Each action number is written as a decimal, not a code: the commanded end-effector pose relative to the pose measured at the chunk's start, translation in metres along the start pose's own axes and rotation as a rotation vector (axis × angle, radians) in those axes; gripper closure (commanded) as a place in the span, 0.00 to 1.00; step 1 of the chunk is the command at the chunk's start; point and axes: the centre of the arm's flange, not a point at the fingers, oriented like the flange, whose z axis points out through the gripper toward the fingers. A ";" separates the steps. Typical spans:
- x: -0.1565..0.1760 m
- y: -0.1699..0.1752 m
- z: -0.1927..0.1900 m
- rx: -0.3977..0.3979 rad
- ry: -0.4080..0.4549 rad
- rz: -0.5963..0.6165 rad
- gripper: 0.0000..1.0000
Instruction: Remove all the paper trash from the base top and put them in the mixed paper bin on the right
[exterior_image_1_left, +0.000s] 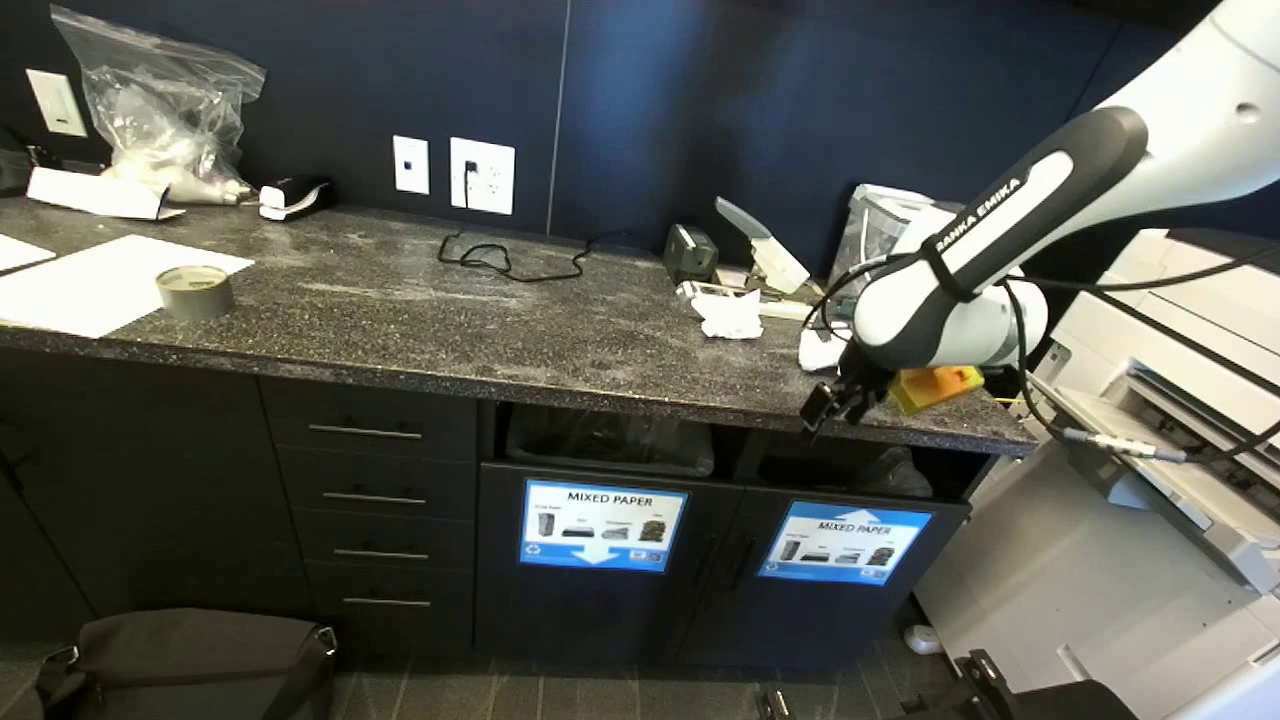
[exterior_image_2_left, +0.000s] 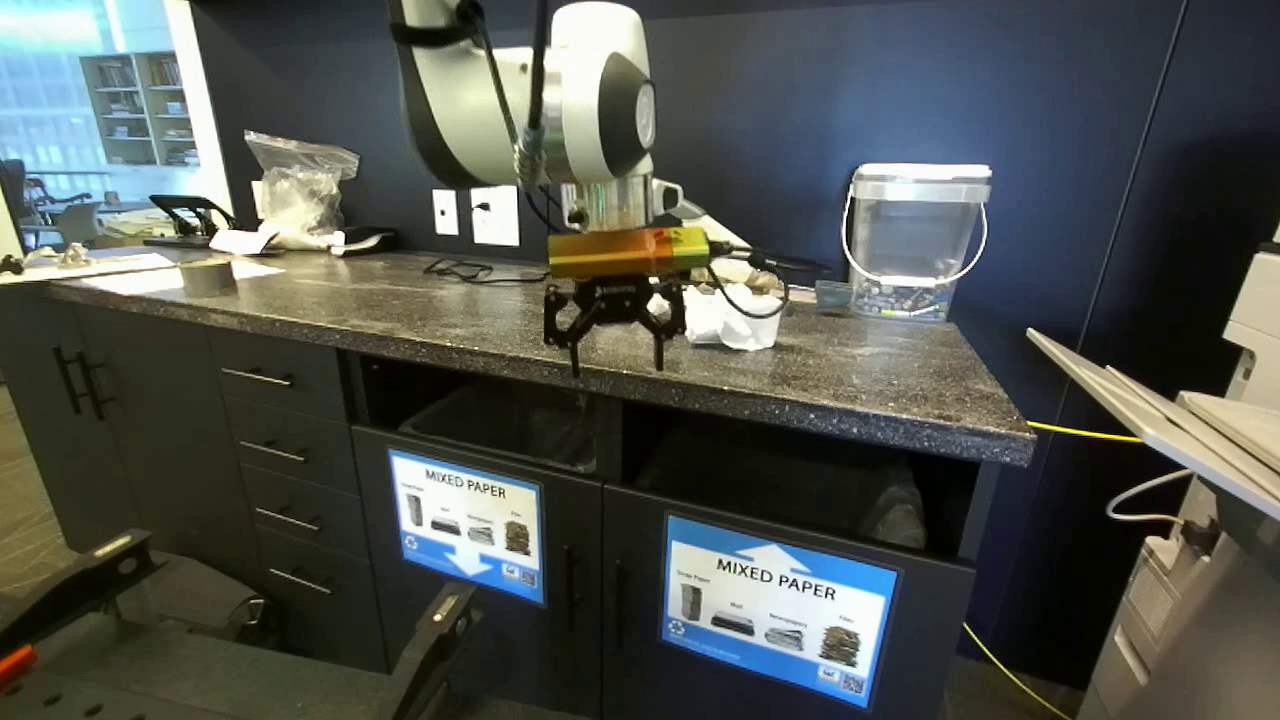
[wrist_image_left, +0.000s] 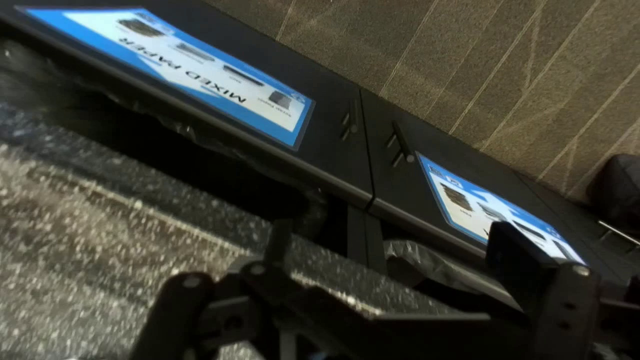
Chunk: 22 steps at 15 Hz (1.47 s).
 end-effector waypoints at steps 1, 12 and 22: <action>0.020 0.006 -0.056 -0.006 0.056 -0.044 0.00; 0.126 0.024 -0.071 0.017 0.260 0.027 0.00; 0.224 0.032 -0.025 0.046 0.354 0.078 0.00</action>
